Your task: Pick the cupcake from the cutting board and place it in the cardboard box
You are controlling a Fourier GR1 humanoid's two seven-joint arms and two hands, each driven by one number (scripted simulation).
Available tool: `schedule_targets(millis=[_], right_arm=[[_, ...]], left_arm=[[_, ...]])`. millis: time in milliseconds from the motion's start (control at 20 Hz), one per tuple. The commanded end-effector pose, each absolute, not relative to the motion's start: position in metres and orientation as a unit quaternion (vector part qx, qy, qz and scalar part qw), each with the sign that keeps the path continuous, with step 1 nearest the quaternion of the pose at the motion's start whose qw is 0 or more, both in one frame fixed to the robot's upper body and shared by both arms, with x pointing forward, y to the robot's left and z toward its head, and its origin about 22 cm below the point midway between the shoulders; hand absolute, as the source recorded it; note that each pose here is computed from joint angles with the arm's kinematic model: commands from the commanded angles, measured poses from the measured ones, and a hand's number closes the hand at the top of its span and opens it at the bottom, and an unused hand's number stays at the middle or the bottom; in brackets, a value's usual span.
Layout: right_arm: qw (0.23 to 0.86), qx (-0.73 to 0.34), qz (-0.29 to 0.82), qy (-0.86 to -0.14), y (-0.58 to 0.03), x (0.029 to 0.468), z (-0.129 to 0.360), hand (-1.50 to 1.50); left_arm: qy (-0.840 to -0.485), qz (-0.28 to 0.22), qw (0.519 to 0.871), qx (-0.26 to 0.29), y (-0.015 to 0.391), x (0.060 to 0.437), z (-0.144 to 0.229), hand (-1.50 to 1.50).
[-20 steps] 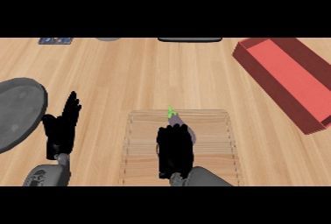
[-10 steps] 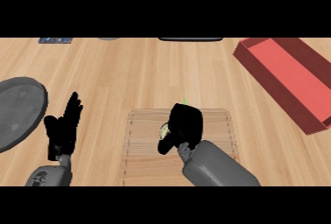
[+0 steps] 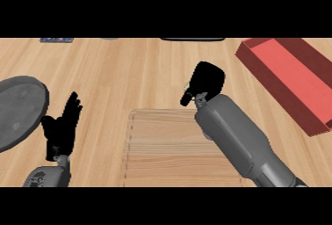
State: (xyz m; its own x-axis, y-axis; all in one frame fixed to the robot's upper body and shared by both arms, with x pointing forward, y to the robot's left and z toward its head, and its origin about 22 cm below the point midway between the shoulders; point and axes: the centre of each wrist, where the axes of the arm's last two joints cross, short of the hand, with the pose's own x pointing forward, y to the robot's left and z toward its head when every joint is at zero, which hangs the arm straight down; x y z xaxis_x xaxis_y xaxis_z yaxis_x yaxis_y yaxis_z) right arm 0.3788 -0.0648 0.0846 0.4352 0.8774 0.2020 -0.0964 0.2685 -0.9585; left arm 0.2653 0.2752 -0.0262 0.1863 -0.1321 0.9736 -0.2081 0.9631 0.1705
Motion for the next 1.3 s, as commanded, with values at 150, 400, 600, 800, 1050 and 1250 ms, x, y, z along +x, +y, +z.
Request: schedule_targets(millis=[150, 400, 600, 800, 1050, 1250], right_arm=[[0.651, -0.556, 0.276, -0.437, -0.046, 0.387, 0.166, 1.50], [0.629, -0.580, 0.233, -0.461, -0.036, 0.376, 0.221, 1.50], [0.623, -0.607, 0.198, -0.451, -0.057, 0.380, 0.240, 1.50], [0.605, -0.638, 0.201, -0.432, -0.090, 0.382, 0.248, 1.50], [0.594, -0.655, 0.174, -0.434, -0.164, 0.402, 0.263, 1.50], [0.592, -0.647, 0.149, -0.456, -0.210, 0.399, 0.251, 1.50]], left_arm=[[-0.633, 0.028, 0.761, 0.141, 0.280, 0.252, -0.036, 0.00], [-0.632, 0.038, 0.761, 0.142, 0.290, 0.262, -0.024, 0.00], [-0.631, 0.035, 0.763, 0.137, 0.284, 0.259, -0.031, 0.00], [-0.628, 0.030, 0.765, 0.140, 0.275, 0.254, -0.033, 0.00], [-0.637, 0.030, 0.756, 0.145, 0.277, 0.263, -0.021, 0.00], [-0.637, 0.034, 0.757, 0.143, 0.279, 0.261, -0.032, 0.00]])
